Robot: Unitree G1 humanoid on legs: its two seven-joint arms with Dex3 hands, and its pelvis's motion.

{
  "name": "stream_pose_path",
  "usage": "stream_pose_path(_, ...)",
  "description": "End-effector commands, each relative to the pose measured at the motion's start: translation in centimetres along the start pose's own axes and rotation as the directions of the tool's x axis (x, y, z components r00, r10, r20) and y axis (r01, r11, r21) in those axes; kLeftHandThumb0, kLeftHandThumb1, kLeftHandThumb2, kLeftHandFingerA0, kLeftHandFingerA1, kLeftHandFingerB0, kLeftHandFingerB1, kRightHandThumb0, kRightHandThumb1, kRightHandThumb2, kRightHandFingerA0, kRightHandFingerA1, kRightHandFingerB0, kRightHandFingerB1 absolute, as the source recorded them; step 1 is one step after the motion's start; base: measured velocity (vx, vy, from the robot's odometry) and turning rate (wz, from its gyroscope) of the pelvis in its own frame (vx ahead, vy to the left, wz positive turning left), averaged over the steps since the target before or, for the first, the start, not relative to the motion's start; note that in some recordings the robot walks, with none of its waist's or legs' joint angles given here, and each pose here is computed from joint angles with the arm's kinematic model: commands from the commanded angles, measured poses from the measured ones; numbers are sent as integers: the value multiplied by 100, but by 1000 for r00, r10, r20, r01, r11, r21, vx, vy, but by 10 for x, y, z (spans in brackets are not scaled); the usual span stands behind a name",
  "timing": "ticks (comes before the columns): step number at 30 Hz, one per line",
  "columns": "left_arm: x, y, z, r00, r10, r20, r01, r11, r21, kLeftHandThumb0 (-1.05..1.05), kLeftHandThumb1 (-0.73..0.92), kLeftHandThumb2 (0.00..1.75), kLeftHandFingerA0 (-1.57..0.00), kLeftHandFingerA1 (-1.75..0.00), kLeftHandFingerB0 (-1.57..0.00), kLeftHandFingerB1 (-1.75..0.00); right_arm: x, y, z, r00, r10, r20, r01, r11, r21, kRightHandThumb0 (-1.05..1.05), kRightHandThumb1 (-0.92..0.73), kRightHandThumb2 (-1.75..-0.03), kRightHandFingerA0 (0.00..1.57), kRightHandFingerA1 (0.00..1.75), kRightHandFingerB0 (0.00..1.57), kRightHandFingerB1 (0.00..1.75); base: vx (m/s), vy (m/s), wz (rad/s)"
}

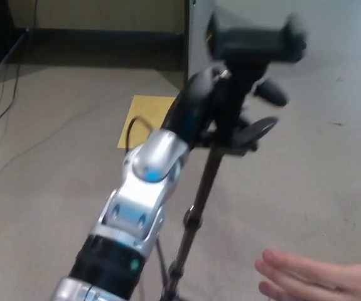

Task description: There is a tripod standing in front of the robot and the robot extends its left arm to grab it. It lifts the tripod and passes it to a person.

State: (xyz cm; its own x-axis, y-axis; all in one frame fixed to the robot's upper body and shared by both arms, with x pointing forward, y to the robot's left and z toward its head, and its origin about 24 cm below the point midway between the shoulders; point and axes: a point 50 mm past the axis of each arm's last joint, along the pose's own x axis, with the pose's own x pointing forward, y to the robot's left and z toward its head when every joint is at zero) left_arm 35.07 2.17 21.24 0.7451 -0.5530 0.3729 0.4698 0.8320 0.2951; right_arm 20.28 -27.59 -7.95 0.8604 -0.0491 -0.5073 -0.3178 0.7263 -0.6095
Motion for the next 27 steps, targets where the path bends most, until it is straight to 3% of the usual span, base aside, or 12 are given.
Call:
stream_pose_path(1, 24, -26, 71, 979, -148, 138, 152, 988, -22, -11, 75, 78, -114, -123, -87, -105, -2, -9, -6, 1000, -4, -31, 3, 1000, -22, -42, -70, -62, 67, 43, 49, 37, 0, 0, 0)
stream_pose_path(4, 26, -42, 87, 963, -203, 176, 214, 976, -45, -10, 78, 74, -107, -129, -81, -107, -2, -10, -6, 999, -4, -36, 2, 999, -40, -41, -70, -62, 66, 43, 49, 37, 0, 0, 0)
stream_pose_path(11, 23, -78, 134, 912, -301, 277, 312, 950, 5, -13, 77, 73, -113, -122, -81, -104, -1, -12, -6, 999, 3, -34, -4, 1000, -28, -41, -71, -61, 69, 43, 51, 37, 0, 0, 0)
stream_pose_path(15, 20, -92, 148, 881, -343, 327, 356, 934, 20, -15, 79, 70, -107, -131, -79, -106, 0, -11, -5, 999, 3, -38, -4, 1000, -26, -40, -71, -61, 70, 44, 51, 38, 0, 0, 0)
stream_pose_path(19, 15, -108, 163, 844, -388, 370, 414, 910, 11, -13, 71, 80, -111, -126, -84, -104, 0, -11, -6, 999, 2, -40, -4, 999, -35, -40, -70, -61, 71, 44, 52, 38, 0, 0, 0)
stream_pose_path(20, 12, -110, 167, 839, -393, 376, 410, 911, 39, -13, 67, 85, -114, -121, -85, -101, 0, -11, -5, 999, 2, -47, -4, 999, -34, -46, -58, -85, 62, 57, 48, 51, 0, 0, 0)
stream_pose_path(21, 10, -113, 170, 837, -395, 377, 411, 911, 41, -12, 65, 90, -115, -120, -86, -100, 0, -10, -5, 999, -1, -46, -1, 999, -35, -42, -70, -60, 70, 43, 53, 37, 0, 0, 0)
stream_pose_path(22, 8, -114, 172, 835, -394, 384, 412, 911, 39, -13, 57, 106, -120, -120, -90, -102, 1, -11, -5, 999, -2, -45, 0, 999, -34, -41, -70, -60, 69, 42, 54, 37, 0, 0, 0)
stream_pose_path(23, 5, -118, 175, 829, -394, 396, 414, 910, 38, -13, 56, 109, -122, -121, -93, -106, 1, -12, -4, 999, -3, -44, 2, 1000, -30, -41, -70, -61, 69, 43, 54, 38, 0, 0, 0)
stream_pose_path(27, -3, -127, 182, 806, -420, 417, 426, 901, 85, -20, 55, 111, -118, -126, -90, -115, 2, -12, -2, 999, -7, -35, 6, 999, -33, -42, -69, -60, 71, 43, 54, 38, 0, 0, 0)
